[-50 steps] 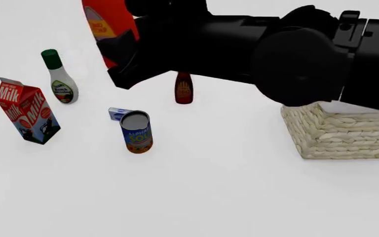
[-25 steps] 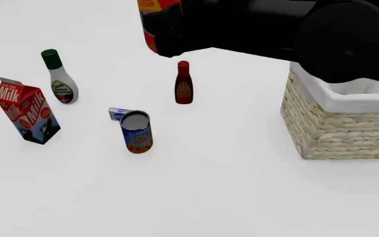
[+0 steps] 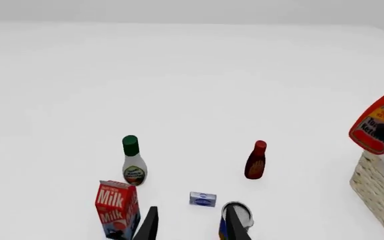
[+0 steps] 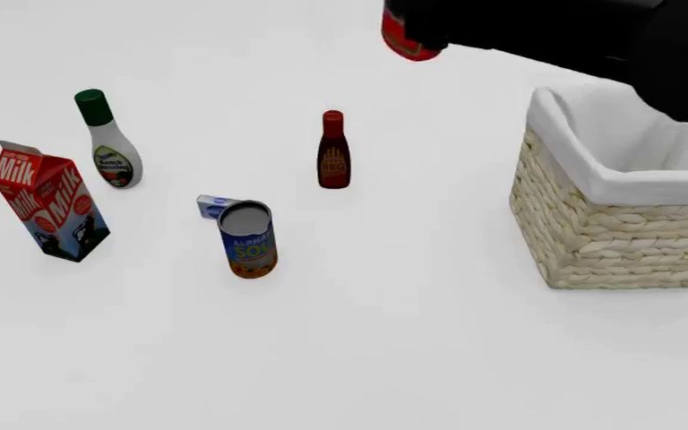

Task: Pick the ketchup and place it in the basket.

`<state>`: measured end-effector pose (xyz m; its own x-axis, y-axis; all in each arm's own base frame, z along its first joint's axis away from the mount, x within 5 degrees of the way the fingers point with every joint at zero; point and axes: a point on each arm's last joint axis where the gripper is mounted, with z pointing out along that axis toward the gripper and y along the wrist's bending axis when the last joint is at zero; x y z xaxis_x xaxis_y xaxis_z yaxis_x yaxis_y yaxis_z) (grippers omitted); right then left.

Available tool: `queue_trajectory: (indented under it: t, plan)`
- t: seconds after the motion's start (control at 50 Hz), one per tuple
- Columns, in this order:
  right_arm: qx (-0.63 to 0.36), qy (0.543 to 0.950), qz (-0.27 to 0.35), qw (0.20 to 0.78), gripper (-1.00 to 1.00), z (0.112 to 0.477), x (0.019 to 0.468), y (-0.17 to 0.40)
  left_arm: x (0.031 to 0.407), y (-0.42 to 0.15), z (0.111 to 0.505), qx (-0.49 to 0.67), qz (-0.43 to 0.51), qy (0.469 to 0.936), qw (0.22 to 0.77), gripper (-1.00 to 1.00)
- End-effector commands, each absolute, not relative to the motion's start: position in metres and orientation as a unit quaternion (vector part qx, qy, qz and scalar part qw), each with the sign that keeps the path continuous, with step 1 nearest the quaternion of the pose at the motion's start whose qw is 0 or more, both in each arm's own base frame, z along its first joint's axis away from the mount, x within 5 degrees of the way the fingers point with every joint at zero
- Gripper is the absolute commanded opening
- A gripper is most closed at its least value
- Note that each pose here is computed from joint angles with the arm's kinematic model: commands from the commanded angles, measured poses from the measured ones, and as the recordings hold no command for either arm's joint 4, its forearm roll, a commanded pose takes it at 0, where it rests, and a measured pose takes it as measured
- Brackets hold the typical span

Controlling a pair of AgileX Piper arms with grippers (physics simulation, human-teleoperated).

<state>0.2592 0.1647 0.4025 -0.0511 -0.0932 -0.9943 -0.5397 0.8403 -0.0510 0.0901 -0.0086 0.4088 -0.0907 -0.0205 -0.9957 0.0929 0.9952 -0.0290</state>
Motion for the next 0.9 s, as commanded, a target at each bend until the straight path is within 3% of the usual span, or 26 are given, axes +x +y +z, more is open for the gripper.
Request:
queue_trajectory:
  t: [0.02, 0.18, 0.54, 0.9]
  plan:
    - [-0.147, 0.706, 0.149, 0.677, -1.00, 0.408, 0.266, 0.119, 0.083, -0.002, 0.386, -0.026, -0.045, 0.727, 0.685, 1.00]
    - [-0.122, 0.711, 0.126, 0.681, -1.00, 0.405, 0.271, 0.100, 0.054, 0.002, 0.379, -0.027, 0.001, 0.676, 0.736, 1.00]
    - [-0.081, 0.715, 0.083, 0.690, -1.00, 0.390, 0.269, 0.064, 0.071, 0.003, 0.339, -0.073, -0.042, 0.703, 0.706, 1.00]
    - [-0.052, 0.718, 0.053, 0.692, -1.00, 0.375, 0.265, 0.040, 0.071, 0.003, 0.333, -0.071, -0.046, 0.701, 0.708, 1.00]
